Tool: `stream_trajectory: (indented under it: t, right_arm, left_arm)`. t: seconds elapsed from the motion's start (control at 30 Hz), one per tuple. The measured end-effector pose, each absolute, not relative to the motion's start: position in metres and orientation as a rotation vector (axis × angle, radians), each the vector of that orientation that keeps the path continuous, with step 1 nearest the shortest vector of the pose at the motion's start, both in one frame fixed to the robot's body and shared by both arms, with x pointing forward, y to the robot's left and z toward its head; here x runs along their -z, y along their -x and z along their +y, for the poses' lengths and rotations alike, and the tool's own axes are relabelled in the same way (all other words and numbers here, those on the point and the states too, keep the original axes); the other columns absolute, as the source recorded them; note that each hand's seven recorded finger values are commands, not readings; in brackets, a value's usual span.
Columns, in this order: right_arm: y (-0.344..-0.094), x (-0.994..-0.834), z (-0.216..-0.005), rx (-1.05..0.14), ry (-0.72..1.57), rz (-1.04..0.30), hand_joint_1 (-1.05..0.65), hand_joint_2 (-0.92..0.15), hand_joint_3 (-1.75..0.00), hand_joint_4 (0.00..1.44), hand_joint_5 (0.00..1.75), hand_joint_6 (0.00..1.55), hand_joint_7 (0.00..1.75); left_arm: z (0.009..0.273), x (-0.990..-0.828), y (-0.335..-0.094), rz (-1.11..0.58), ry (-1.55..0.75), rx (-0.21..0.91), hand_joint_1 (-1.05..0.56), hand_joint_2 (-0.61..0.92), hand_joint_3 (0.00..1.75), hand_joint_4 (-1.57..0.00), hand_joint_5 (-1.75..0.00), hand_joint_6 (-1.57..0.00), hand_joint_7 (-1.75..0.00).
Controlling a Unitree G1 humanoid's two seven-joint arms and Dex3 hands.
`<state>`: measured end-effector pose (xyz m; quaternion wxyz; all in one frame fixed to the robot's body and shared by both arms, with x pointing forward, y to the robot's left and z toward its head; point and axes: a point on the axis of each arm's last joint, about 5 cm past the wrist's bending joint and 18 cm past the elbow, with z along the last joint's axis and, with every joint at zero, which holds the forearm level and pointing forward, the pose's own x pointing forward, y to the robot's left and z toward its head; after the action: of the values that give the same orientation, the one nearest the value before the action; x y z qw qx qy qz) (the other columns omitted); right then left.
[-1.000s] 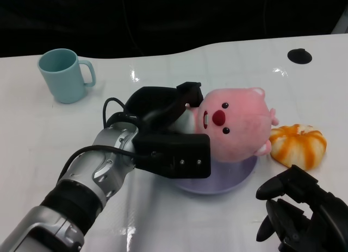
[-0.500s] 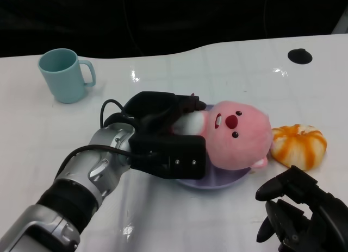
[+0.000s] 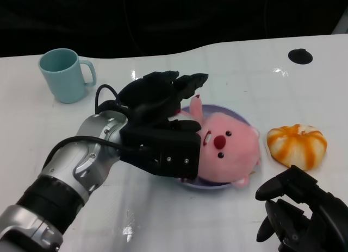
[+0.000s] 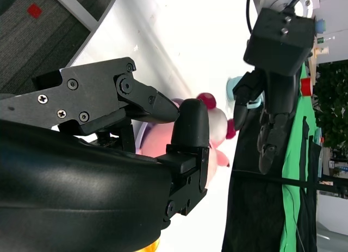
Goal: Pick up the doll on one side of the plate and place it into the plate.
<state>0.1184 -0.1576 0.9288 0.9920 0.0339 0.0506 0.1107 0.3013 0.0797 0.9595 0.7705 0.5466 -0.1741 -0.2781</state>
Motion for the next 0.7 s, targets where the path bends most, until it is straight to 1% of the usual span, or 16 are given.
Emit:
stream_trajectory:
  t: [0.17, 0.3, 0.4, 0.5, 0.7]
  right_arm:
    - [-0.119, -0.929, -0.158, -0.221, -0.068, 0.1, -0.3, -0.92, -0.62, 0.48, 1.75, 0.35, 1.69]
    - [-0.119, -0.929, -0.158, -0.221, -0.069, 0.099, -0.3, -0.92, -0.62, 0.48, 1.75, 0.35, 1.69]
    - [-0.119, -0.929, -0.158, -0.222, -0.07, 0.099, -0.3, -0.92, -0.63, 0.47, 1.75, 0.34, 1.69]
    - [-0.119, -0.929, -0.158, -0.221, -0.071, 0.099, -0.3, -0.92, -0.63, 0.47, 1.75, 0.34, 1.69]
    - [-0.119, -0.929, -0.158, -0.221, -0.068, 0.099, -0.3, -0.92, -0.62, 0.48, 1.75, 0.35, 1.7]
  left_arm:
    - [0.088, -0.967, -0.296, -0.395, -1.191, 0.599, -1.05, 0.92, 0.63, 0.0, 0.0, 0.0, 0.0]
    - [0.097, -0.972, -0.292, -0.4, -1.171, 0.584, -1.03, 0.92, 0.58, -0.01, -0.01, -0.01, 0.0]
    - [0.108, -0.974, -0.288, -0.395, -1.109, 0.573, -1.01, 0.92, 0.55, -0.03, -0.02, -0.02, -0.01]
    - [0.119, -0.974, -0.284, -0.389, -1.034, 0.572, -0.98, 0.92, 0.53, -0.05, -0.03, -0.03, -0.02]
    - [0.138, -0.967, -0.276, -0.343, -0.895, 0.569, -0.87, 0.92, 0.45, -0.13, -0.09, -0.1, -0.05]
